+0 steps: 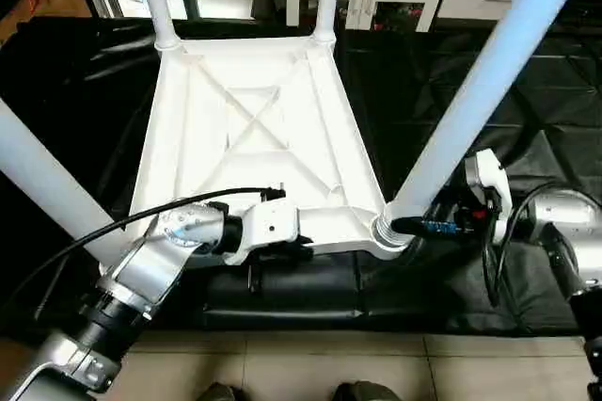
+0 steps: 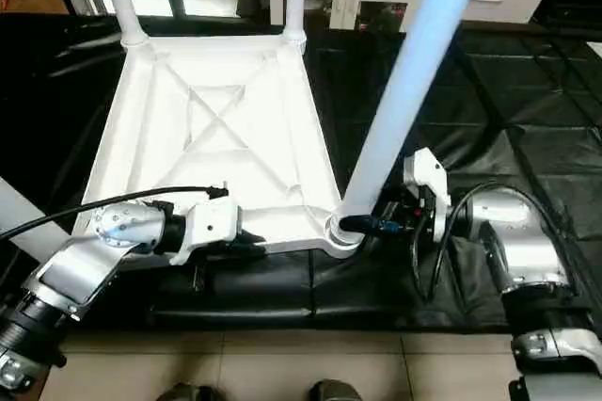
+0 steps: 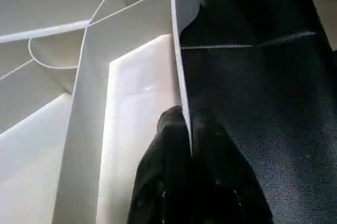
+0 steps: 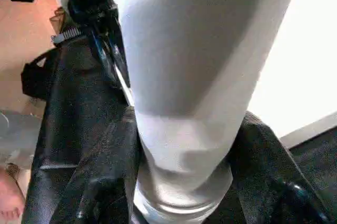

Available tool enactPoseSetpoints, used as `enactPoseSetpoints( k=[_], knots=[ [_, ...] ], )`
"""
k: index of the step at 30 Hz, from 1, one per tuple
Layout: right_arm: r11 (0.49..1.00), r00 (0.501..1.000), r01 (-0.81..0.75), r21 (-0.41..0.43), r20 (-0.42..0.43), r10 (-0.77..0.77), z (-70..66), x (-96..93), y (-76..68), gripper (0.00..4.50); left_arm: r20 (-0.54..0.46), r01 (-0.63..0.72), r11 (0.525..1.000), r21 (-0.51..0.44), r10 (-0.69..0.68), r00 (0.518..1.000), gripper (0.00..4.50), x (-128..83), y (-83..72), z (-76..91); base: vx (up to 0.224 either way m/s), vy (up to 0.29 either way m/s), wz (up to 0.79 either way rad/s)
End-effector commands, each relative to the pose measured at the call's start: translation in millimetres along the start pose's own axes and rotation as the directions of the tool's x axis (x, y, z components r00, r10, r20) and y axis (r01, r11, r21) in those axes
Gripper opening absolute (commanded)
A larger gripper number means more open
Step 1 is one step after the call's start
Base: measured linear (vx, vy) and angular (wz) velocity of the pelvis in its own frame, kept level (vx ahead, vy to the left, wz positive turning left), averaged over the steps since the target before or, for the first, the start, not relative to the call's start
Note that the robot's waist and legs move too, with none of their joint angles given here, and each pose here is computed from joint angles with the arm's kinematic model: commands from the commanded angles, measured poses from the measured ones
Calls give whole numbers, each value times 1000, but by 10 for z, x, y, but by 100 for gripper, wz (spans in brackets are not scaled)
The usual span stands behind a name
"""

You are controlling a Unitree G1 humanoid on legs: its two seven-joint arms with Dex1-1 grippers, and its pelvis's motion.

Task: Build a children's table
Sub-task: Insert table leg to table base

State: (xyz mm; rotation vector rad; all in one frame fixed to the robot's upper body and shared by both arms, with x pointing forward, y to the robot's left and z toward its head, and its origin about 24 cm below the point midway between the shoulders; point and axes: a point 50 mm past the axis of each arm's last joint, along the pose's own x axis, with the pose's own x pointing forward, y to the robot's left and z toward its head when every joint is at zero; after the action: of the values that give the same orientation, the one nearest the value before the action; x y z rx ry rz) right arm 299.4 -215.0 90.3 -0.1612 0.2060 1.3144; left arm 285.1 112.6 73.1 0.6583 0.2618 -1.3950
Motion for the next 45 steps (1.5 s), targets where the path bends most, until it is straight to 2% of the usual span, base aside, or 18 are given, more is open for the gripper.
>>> enactPoseSetpoints(
  k=[1,9,13,17,19,22,45],
  knots=[
    [995,996,-77,61,-38,79,-164,103,107,202,-9,119,993,-18,-119,993,0,137,-158,-55,0,0,0],
    [992,993,-106,68,-37,109,-204,139,155,201,-11,86,996,-6,-86,996,0,160,-90,-49,0,0,0],
    [995,993,-92,41,-65,94,-254,112,161,201,-26,84,996,4,-84,996,0,145,-69,-65,0,0,0],
    [998,997,-58,35,-58,60,-264,85,133,201,-28,85,996,4,-85,996,0,136,-63,-70,0,0,0],
    [999,998,45,6,-33,-45,-270,49,52,201,-34,87,996,8,-87,996,0,127,-61,-79,0,0,0],
    [995,995,101,10,-6,-101,-270,35,7,200,-37,92,996,11,-91,995,0,123,-63,-86,0,0,0],
    [995,995,101,10,-6,-101,-270,35,7,200,-37,92,996,11,-91,995,0,123,-63,-86,0,0,0]
  ],
)
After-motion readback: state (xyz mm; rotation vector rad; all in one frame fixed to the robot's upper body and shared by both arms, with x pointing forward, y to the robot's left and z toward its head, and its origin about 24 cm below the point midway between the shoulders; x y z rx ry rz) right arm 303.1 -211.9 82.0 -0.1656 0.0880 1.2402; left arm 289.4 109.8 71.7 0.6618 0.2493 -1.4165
